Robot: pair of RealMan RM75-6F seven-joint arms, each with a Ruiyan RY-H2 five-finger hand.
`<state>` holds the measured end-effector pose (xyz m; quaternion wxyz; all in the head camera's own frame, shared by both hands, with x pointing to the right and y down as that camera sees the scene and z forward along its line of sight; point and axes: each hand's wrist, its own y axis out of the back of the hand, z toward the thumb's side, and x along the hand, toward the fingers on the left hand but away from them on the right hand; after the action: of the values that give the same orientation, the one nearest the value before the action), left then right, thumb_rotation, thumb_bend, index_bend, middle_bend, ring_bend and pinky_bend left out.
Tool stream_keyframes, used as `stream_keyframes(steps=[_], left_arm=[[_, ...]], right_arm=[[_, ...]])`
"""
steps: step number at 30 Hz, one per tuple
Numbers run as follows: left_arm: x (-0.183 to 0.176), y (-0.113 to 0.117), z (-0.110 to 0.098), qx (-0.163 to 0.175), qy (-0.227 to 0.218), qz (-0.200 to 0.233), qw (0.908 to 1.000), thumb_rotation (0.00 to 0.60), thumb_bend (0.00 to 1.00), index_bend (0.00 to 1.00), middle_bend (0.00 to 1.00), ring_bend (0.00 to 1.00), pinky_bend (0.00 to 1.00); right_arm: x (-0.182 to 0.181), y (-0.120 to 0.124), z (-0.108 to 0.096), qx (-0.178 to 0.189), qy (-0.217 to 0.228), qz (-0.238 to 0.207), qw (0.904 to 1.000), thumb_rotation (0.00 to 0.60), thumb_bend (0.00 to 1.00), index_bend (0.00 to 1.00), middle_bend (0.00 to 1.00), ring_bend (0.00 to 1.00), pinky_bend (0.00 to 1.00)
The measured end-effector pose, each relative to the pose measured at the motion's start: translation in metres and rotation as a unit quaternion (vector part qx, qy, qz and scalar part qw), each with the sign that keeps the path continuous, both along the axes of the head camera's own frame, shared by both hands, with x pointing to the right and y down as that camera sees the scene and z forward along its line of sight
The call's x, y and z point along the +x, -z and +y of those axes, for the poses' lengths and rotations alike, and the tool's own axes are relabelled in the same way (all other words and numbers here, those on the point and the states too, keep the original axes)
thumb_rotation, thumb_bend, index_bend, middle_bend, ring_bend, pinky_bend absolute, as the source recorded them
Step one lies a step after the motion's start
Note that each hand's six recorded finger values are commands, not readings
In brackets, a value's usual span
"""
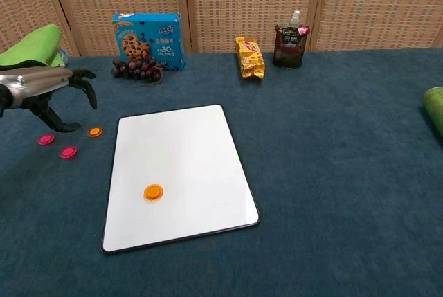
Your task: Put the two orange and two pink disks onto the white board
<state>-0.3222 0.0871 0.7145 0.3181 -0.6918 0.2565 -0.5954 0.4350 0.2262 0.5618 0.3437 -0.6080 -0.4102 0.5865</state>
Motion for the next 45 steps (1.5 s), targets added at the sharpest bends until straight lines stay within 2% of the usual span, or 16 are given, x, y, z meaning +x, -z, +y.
stream_keyframes(steps=[5, 11, 20, 35, 39, 42, 45], left_arm=[[-0.015, -0.018, -0.009, -0.011, 0.015, -0.009, 0.9998, 0.6, 0.36, 0.34, 0.0, 0.0, 0.0], [-0.008, -0.037, -0.005, -0.029, 0.017, -0.003, 0.9994, 0.6, 0.36, 0.34, 0.0, 0.0, 0.0], [-0.004, -0.047, -0.009, -0.018, 0.015, -0.016, 0.9996, 0.6, 0.35, 0.35, 0.0, 0.0, 0.0], [-0.002, -0.057, -0.01, -0.027, 0.023, -0.018, 0.9992, 0.6, 0.35, 0.36, 0.0, 0.0, 0.0], [-0.002, -0.058, -0.009, -0.027, 0.022, -0.02, 0.9992, 0.6, 0.35, 0.43, 0.0, 0.0, 0.0], [-0.002, -0.059, -0.009, -0.026, 0.023, -0.022, 0.9992, 0.6, 0.35, 0.54, 0.0, 0.0, 0.0], [-0.002, -0.058, -0.008, -0.024, 0.023, -0.024, 0.9992, 0.6, 0.35, 0.58, 0.0, 0.0, 0.0]], right_arm=[[0.0, 0.0, 0.0, -0.003, -0.002, -0.001, 1.0, 0.6, 0.03, 0.0, 0.0, 0.0, 0.0], [0.001, -0.001, 0.0, -0.005, -0.003, -0.002, 1.0, 0.6, 0.03, 0.0, 0.0, 0.0, 0.0], [0.001, -0.001, 0.0, -0.007, -0.004, -0.004, 1.0, 0.6, 0.03, 0.0, 0.0, 0.0, 0.0], [0.001, -0.002, 0.0, -0.009, -0.006, -0.005, 0.9999, 0.6, 0.03, 0.0, 0.0, 0.0, 0.0], [0.001, -0.002, 0.0, -0.01, -0.006, -0.006, 0.9999, 0.6, 0.03, 0.0, 0.0, 0.0, 0.0], [0.001, -0.002, -0.001, -0.01, -0.006, -0.007, 0.9999, 0.6, 0.03, 0.0, 0.0, 0.0, 0.0], [0.001, -0.002, 0.0, -0.011, -0.006, -0.008, 0.9999, 0.6, 0.03, 0.0, 0.0, 0.0, 0.0]])
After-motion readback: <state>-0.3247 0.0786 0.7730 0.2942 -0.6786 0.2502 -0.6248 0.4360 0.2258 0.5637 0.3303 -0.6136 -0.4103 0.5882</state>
